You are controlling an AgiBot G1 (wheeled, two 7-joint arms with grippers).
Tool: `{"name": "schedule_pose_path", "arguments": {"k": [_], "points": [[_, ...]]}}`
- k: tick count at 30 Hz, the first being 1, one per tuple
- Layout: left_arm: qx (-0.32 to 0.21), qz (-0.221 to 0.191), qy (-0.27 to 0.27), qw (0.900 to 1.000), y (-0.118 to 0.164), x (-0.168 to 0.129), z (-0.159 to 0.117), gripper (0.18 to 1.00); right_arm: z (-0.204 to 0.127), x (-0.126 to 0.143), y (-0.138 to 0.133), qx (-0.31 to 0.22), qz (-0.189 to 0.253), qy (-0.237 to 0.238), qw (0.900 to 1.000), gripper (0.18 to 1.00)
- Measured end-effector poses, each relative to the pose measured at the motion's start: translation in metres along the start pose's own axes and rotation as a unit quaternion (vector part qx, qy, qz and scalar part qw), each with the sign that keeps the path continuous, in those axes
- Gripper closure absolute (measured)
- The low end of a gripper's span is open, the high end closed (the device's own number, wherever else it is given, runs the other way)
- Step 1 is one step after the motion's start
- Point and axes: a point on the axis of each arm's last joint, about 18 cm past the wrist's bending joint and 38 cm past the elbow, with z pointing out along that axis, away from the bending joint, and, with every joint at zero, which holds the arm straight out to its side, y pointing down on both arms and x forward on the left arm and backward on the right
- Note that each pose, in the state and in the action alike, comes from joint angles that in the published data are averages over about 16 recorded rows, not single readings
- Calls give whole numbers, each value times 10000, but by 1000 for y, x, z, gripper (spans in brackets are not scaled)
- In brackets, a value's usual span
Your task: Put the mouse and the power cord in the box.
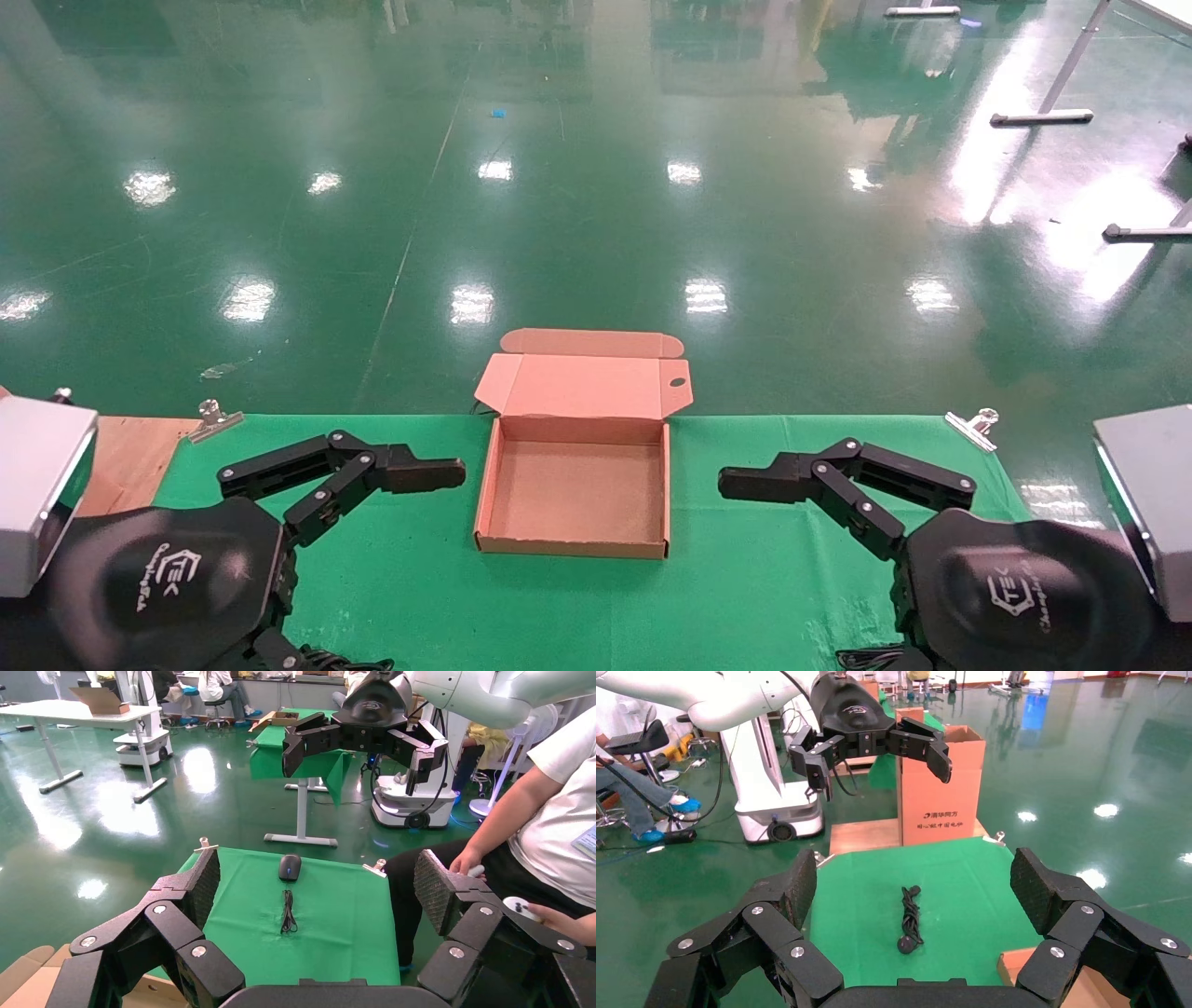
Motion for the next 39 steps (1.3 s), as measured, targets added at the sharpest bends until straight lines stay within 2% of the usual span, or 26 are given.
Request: {"name": "schedule_pose_path", "arguments": {"k": [26,30,34,37,39], "points": [[-49,-76,67,9999,6,1,4,184,0,0,4,-106,-36,-3,9999,178],[-201,-152,162,9996,16,0,10,184,1,0,14,-394,-157,-4,9991,178],[-479,-243,252,9982,31,-3,16,184,2,3,31,-905,-403,-17,9951,178],[-808,-306,316,9958,46,-7,20,184,3,7,48,-1432,-659,-45,9875,178],[-1069,-325,349,9931,57,-10,21,184,3,11,62,-1854,-856,-81,9789,178]]}}
